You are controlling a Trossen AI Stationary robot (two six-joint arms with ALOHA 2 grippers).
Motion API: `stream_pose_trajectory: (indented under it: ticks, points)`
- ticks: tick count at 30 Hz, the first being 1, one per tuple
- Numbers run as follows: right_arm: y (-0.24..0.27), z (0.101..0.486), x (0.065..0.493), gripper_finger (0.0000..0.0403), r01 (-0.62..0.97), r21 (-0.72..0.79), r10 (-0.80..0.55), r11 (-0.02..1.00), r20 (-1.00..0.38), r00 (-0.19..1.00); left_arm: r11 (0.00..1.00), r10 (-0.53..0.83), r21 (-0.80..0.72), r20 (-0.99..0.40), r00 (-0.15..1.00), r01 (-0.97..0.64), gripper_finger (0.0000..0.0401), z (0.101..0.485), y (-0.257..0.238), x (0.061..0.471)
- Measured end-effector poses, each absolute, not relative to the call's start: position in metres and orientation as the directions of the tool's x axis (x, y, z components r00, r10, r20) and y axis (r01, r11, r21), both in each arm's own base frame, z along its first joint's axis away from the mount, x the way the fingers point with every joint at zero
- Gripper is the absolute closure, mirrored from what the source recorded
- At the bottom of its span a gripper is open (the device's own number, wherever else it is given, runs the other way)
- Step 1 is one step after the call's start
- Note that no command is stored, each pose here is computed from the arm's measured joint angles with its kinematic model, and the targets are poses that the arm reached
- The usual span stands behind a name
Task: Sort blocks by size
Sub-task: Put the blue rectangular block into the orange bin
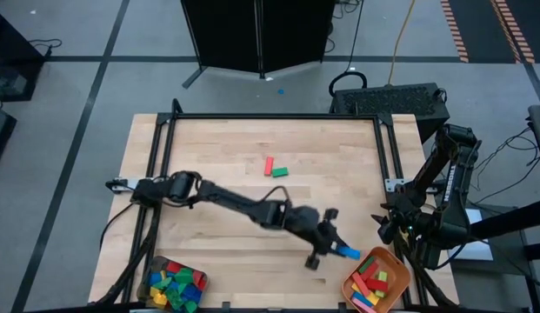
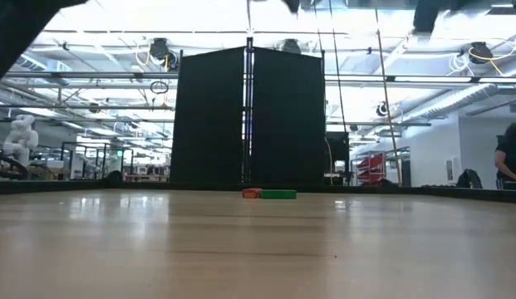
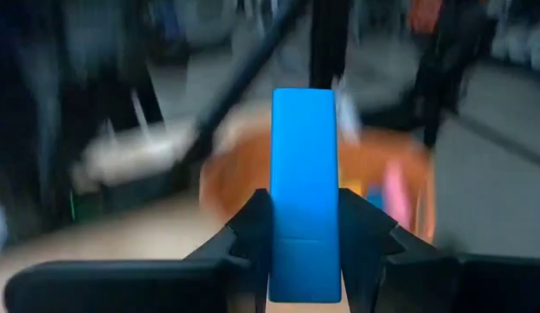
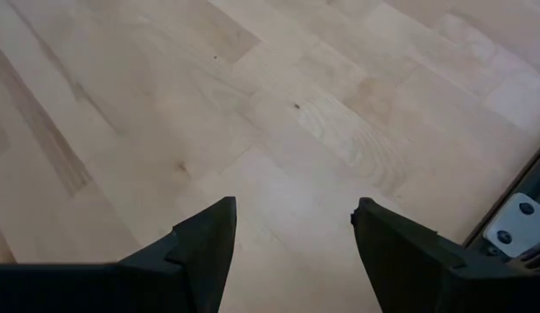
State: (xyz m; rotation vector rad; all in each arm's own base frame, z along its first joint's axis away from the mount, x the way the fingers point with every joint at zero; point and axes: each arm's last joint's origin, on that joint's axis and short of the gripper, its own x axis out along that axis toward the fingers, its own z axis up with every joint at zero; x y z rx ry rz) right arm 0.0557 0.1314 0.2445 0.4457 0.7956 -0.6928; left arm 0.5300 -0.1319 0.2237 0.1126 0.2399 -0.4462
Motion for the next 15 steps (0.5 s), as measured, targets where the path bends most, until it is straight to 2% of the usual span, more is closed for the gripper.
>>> stream_pose_trajectory:
  ticks: [4,8,15]
  points:
    - [0.131,0.245,0.056,0.0179,0.707,0.104,-0.392,0.700,-0.771,0.502,0.910,-0.392,0.097,-0.112,0.913,0.403,0.0315,0.228,-0.163,0.528]
    - [0.131,0.245,0.056,0.0179,0.704,0.106,-0.393,0.702,-0.767,0.507,0.926,-0.359,0.084,-0.097,0.928,0.367,0.0315,0.205,-0.179,0.533]
    - [0.131,0.245,0.056,0.0179,0.697,0.115,-0.394,0.708,-0.755,0.524,0.920,-0.391,0.034,0.027,0.920,0.390,0.0315,0.213,-0.191,0.557]
